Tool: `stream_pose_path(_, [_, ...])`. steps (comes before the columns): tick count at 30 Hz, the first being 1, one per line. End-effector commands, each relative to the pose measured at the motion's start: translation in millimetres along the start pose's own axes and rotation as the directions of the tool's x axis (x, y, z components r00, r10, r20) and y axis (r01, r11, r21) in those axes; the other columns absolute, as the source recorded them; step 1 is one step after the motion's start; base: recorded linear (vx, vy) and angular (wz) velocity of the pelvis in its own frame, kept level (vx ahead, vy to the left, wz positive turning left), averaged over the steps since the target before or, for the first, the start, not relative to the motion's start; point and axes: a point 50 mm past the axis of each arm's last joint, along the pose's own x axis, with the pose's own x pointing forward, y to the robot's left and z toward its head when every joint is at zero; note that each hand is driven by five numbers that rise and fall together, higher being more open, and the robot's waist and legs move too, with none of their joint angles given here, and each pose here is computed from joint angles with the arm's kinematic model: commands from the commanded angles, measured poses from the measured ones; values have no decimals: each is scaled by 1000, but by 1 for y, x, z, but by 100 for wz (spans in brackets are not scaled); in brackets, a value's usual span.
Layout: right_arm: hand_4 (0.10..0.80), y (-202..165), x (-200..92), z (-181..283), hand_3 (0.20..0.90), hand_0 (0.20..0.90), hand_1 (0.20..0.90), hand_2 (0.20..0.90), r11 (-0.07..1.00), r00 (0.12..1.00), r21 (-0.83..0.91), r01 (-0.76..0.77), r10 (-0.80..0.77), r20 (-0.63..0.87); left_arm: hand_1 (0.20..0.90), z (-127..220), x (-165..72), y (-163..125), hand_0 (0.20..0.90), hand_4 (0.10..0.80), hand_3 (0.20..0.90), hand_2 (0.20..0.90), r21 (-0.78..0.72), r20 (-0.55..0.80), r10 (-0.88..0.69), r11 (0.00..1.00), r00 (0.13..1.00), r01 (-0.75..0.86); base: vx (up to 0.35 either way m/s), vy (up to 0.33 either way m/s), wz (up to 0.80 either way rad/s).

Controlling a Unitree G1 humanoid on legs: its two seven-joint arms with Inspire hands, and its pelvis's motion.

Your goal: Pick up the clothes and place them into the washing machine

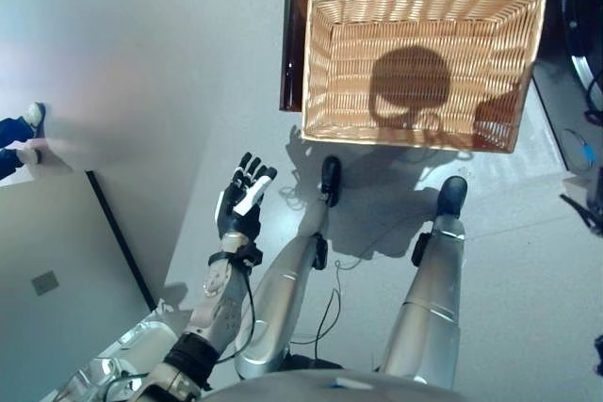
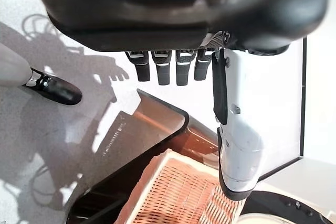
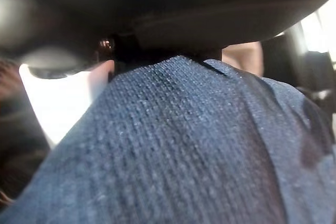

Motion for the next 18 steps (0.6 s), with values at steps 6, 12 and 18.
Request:
stream_pose_path(6, [300,15,-1,132,200,200,200,200,982,908,141,-124,56,415,900,21,-2,-18,900,800,900,900,-24,122,-97,995,988,100,-4,-22,-5])
stream_pose_path(12, [300,10,1,138,200,200,200,200,982,906,155,-105,30,422,900,24,-6,-18,900,800,900,900,-38,132,-97,994,986,103,-15,-11,-2])
stream_pose_path(18, [300,10,3,133,200,200,200,200,993,912,87,-83,40,408,900,26,-7,-18,900,800,900,900,-46,136,-102,993,986,109,-15,-8,-5])
